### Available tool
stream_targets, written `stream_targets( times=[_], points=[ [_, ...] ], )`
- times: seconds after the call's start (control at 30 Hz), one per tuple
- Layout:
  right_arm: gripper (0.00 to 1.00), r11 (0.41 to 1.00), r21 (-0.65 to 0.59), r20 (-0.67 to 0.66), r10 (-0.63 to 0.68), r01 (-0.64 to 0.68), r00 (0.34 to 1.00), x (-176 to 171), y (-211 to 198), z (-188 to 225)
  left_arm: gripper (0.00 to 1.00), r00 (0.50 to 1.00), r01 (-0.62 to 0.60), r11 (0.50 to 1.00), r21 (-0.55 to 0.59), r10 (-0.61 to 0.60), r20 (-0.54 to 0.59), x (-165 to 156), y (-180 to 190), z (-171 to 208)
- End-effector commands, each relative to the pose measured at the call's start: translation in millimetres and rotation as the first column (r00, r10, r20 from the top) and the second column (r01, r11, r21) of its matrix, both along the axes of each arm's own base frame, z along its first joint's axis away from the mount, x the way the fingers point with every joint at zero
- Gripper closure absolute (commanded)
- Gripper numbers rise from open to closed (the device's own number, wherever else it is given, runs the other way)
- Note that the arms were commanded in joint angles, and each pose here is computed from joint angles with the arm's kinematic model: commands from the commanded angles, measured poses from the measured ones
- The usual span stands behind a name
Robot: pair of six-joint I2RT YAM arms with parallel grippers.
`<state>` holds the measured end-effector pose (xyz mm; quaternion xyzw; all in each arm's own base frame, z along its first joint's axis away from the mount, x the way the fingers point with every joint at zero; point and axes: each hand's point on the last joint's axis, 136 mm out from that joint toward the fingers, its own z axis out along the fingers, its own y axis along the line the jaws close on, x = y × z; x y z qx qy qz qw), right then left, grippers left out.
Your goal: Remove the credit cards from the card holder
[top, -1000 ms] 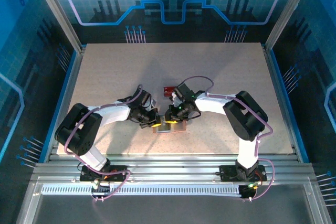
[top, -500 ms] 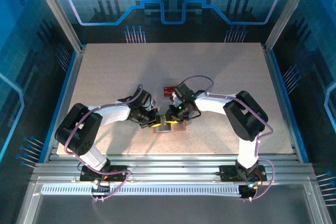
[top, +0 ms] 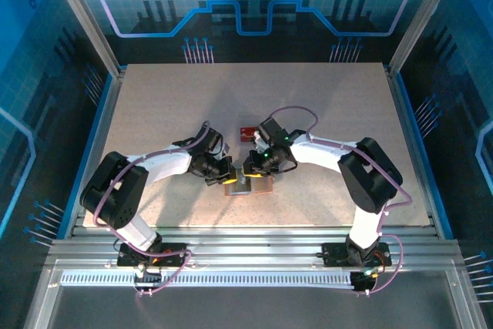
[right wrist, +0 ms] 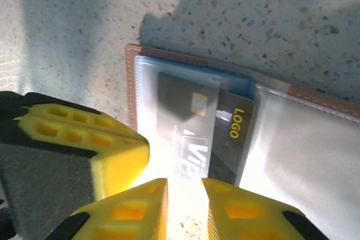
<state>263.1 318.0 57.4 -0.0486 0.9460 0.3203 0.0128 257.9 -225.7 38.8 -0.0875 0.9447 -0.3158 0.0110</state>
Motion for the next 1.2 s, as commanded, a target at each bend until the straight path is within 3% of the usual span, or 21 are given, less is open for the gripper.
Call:
stream_targets(
  times=[0.0,0.8,1.17],
  points=[
    [0.78,1.0,0.011,0.005,-0.003,0.003,1.0,-0.7,-4.5,6.3,0.96,0.999,0.02,0.999,0.028,-0.021,0.026,1.0,4.8,9.9],
    [0.78,0.999,0.05,-0.091,-0.012,0.016,0.996,-6.9,-9.9,-31.9,0.96,0.998,0.029,0.996,0.079,-0.025,-0.054,-8.6,11.1,-24.8],
    [0.78,0.998,0.062,-0.116,-0.014,0.021,0.993,-7.4,-9.0,-41.9,0.93,0.999,0.028,0.996,0.085,-0.027,-0.022,-5.6,12.9,-11.9]
  ],
)
